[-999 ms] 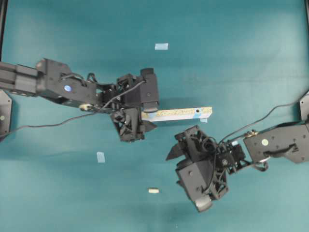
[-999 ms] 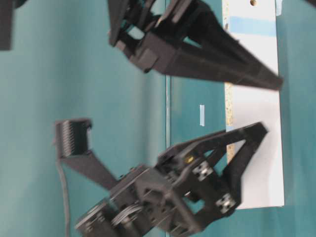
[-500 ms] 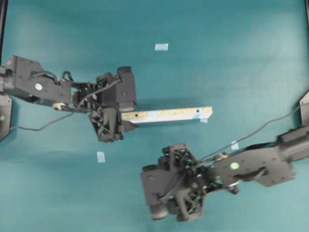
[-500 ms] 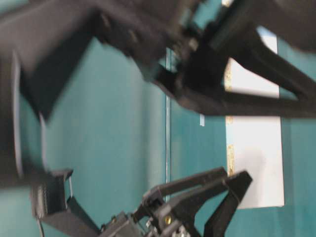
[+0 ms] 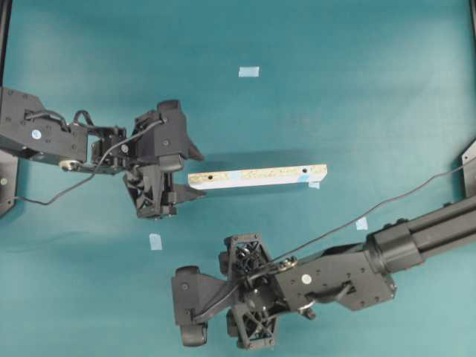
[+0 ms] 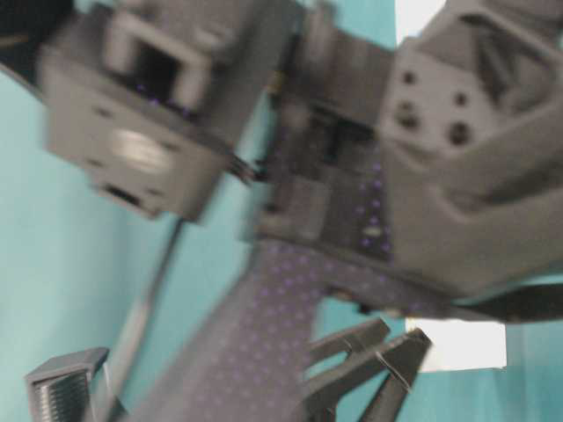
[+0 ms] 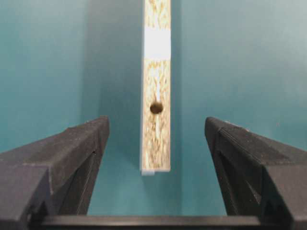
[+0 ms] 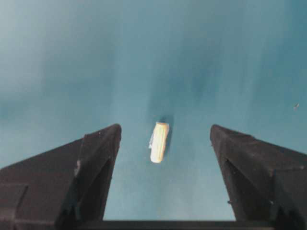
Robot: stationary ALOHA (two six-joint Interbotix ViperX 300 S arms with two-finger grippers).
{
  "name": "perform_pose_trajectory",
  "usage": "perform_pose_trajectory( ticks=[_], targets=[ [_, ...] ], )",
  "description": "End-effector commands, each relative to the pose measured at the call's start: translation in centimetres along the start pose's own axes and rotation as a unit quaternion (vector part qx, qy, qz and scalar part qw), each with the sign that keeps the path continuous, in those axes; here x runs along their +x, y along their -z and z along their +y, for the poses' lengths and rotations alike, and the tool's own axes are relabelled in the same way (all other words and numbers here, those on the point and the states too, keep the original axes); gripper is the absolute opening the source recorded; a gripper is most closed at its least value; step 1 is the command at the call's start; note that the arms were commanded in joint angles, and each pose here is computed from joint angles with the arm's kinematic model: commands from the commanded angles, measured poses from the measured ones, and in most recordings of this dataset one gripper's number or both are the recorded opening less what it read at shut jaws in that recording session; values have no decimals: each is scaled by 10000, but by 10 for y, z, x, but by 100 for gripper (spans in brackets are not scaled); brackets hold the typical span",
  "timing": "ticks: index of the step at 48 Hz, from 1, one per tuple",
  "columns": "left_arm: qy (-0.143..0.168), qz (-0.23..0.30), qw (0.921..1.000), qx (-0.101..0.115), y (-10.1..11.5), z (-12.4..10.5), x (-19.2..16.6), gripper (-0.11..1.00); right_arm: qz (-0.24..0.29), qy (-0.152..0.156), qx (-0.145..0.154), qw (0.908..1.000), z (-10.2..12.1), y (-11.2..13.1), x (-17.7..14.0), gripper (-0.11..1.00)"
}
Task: Move the wooden board into place and insert the rod into its hole.
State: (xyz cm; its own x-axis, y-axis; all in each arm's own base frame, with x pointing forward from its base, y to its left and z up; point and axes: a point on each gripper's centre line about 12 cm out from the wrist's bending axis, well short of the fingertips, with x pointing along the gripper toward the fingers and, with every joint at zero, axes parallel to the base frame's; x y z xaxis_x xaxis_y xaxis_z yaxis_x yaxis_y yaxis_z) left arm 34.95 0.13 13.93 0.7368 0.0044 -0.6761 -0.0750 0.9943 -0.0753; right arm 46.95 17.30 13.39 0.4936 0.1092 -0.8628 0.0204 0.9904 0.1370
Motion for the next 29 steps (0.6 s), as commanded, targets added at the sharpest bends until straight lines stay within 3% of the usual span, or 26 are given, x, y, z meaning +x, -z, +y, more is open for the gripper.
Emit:
perform_pose_trajectory(
  ticks=[1,11,29],
  targets=[
    [31,-266,9996,-13,-11,-2,-5,78,-178,-75,21,9998,6,-12,-11,79],
    [30,-313,9995,-21,-10,-2,-2,78,-57,-11,232,9997,4,-8,-7,80],
    [31,-274,9996,-16,-7,-2,-2,78,-15,9,249,9997,3,-6,1,80]
  ],
)
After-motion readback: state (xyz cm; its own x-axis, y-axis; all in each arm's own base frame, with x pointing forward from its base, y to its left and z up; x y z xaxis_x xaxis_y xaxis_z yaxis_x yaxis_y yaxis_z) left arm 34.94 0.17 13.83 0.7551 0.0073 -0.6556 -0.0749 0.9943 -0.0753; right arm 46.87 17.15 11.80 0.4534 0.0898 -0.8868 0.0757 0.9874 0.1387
